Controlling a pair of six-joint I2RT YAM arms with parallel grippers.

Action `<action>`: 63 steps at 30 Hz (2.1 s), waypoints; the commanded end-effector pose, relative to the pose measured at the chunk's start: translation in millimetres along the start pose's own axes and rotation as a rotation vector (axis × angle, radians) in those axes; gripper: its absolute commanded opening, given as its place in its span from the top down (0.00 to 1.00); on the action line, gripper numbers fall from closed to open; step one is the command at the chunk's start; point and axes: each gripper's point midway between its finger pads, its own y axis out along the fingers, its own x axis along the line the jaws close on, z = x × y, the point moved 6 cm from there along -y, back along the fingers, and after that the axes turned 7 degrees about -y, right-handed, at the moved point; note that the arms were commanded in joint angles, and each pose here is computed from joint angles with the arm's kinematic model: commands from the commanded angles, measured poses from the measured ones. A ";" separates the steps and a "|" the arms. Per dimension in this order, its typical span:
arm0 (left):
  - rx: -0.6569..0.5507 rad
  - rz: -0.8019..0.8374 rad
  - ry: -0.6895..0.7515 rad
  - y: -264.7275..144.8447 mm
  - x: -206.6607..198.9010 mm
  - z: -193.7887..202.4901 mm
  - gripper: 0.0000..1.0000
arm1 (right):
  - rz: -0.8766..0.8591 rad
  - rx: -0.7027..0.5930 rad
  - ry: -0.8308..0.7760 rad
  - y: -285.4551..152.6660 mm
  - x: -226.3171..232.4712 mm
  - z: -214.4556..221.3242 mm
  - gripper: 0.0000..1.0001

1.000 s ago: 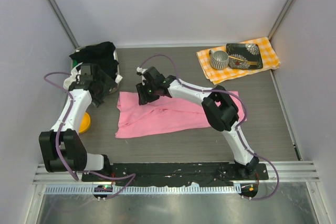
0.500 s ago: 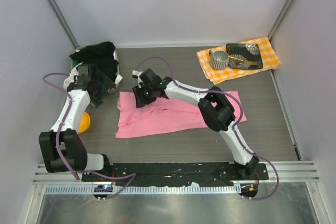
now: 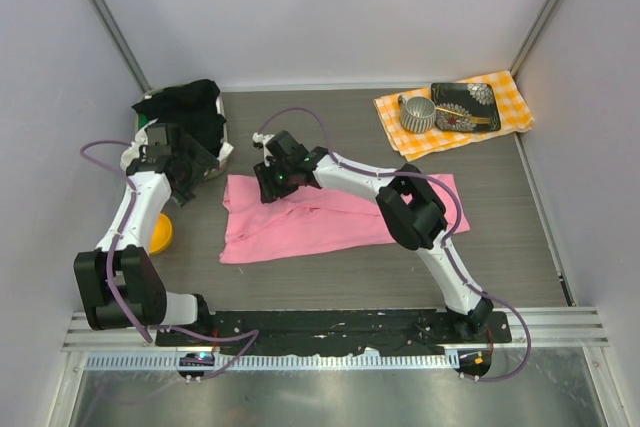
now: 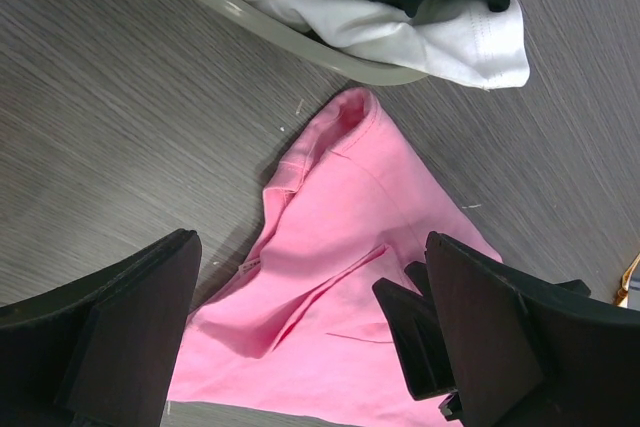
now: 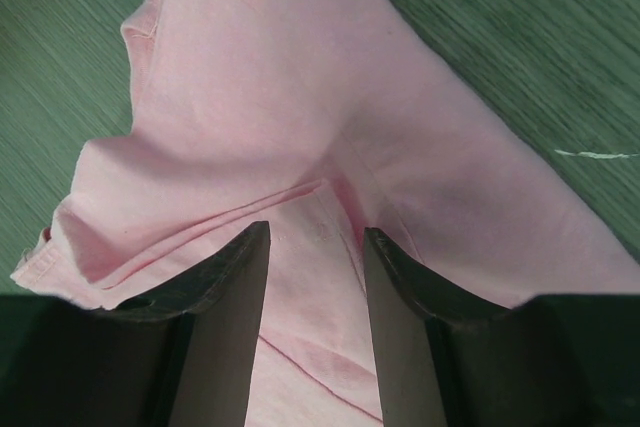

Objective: Fold and stack the t-shirts

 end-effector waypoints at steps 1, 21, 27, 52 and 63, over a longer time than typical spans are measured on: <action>-0.033 0.049 0.013 -7.6 -5.2 -7.2 0.00 | 0.024 -0.088 -0.039 -6.9 2.3 -22.1 0.52; -0.011 0.063 0.002 -5.9 -4.8 -3.2 0.00 | 0.016 0.008 -0.058 -5.4 -2.1 11.1 0.72; -0.004 0.066 0.001 -5.9 -4.6 -0.9 0.00 | 0.061 -0.012 -0.063 -14.8 -3.5 7.7 0.85; 0.012 0.096 -0.014 -6.1 -3.3 4.6 0.00 | 0.250 -0.013 -0.179 -107.0 34.5 78.6 0.91; 0.018 0.111 -0.010 -7.3 -6.5 4.6 0.00 | 0.365 -0.098 -0.162 -122.8 35.9 72.6 0.02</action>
